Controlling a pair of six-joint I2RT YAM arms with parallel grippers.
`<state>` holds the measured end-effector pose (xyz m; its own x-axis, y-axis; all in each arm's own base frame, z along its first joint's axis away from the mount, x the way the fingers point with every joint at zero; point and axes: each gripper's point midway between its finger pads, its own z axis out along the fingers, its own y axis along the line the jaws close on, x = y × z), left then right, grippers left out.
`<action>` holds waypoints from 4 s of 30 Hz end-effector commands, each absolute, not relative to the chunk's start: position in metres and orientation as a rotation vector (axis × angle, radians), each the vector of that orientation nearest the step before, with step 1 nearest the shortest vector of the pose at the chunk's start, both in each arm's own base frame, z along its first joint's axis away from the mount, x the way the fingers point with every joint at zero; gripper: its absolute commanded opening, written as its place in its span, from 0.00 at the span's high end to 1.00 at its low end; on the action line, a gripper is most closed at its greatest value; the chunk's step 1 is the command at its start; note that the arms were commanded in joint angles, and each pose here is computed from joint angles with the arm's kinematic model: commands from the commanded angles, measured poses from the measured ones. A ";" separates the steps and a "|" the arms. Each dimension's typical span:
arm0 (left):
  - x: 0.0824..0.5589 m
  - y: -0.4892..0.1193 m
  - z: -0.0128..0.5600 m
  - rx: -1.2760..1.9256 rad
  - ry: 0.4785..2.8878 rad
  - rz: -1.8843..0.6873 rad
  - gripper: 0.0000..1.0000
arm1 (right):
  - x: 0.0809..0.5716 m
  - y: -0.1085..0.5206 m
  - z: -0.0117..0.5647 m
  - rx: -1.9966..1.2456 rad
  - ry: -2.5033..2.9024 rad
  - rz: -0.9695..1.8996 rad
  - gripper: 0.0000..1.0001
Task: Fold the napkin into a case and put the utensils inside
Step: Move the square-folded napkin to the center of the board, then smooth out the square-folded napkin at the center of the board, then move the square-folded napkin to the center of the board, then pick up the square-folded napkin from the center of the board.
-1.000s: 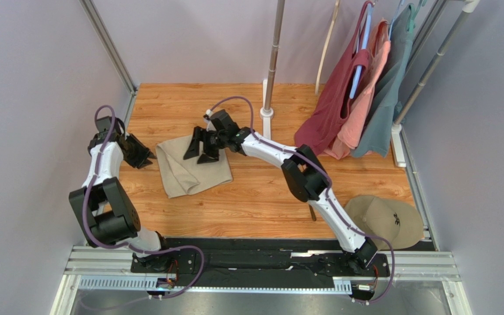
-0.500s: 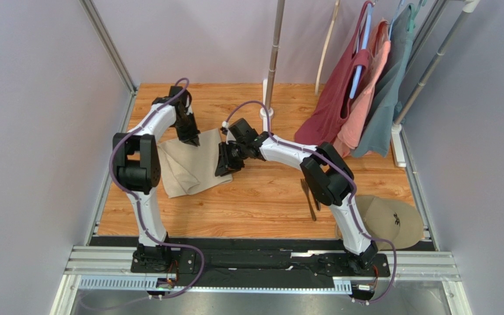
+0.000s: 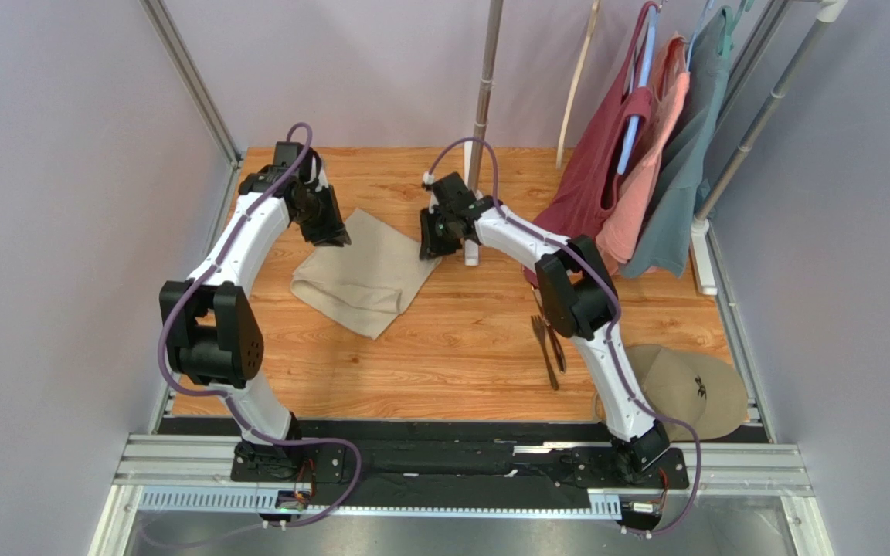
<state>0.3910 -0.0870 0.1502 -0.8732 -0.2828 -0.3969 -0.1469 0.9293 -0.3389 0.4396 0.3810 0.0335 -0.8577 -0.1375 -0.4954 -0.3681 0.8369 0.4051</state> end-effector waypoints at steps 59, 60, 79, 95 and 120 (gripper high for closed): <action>0.429 -0.090 0.039 -0.619 2.980 -0.293 0.88 | 0.436 0.407 0.078 -0.290 2.477 1.117 0.56; 0.414 -0.090 0.028 -0.651 3.016 -0.274 0.88 | 0.437 0.407 0.064 -0.287 2.500 1.098 0.58; 0.288 -0.141 0.107 -0.493 2.802 -0.652 0.51 | 0.392 0.357 0.092 -0.451 2.569 0.721 0.30; 0.222 -0.117 0.061 -0.802 2.868 -0.344 0.42 | 0.313 0.299 0.087 -0.344 2.631 0.724 0.22; 0.209 -0.115 0.026 -0.890 2.688 -0.470 0.45 | 0.275 0.280 0.046 -0.231 2.759 0.758 0.45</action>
